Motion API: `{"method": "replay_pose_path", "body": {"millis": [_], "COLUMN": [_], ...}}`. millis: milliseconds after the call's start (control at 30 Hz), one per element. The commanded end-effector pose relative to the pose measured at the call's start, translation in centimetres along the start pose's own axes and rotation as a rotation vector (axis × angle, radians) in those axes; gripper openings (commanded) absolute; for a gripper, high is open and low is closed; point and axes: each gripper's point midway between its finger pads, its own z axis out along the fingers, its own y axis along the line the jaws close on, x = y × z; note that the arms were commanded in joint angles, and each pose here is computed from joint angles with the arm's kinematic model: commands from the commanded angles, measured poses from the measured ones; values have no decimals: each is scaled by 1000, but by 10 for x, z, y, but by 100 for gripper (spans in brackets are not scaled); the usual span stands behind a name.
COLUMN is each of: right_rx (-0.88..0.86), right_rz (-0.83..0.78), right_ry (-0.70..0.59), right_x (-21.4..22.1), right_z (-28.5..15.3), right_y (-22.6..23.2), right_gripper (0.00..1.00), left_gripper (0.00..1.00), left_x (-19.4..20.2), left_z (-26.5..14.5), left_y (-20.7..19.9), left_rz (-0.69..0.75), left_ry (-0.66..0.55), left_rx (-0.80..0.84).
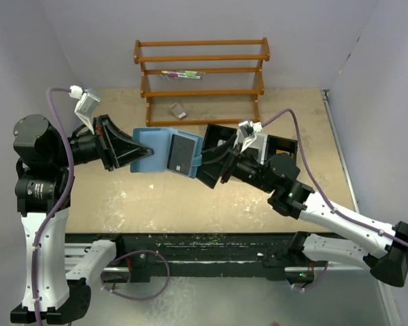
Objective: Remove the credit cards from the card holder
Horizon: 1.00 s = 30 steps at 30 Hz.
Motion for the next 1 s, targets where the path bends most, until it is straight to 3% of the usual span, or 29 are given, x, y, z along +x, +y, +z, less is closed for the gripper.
{"method": "replay_pose_path", "body": {"millis": [0,367,733,867,967], "right_rx": [-220,-266,-339,-365,-354], "right_rz": [30,40,-4,11,7], "right_ry": [-151,-167,-237,-262,-229], "right_x": [-30,-10,-35,-48,-49], "right_z": [2,-23,-10,-6,1], "right_y": [51,54,88,100,103], "right_gripper": [96,92,88,74,50], "left_gripper": [0,0,0,0,6], "left_x": [-20,-27,-26,-20,-13], "left_z": [-1,-1,-3,-3,-4], "left_y": [-19,-24,-34,-33,-32], "left_rz": [47,51,51,44,50], "left_ry": [-50,-61,-49,-34,-17], "left_rx": [44,52,76,89,103]}}
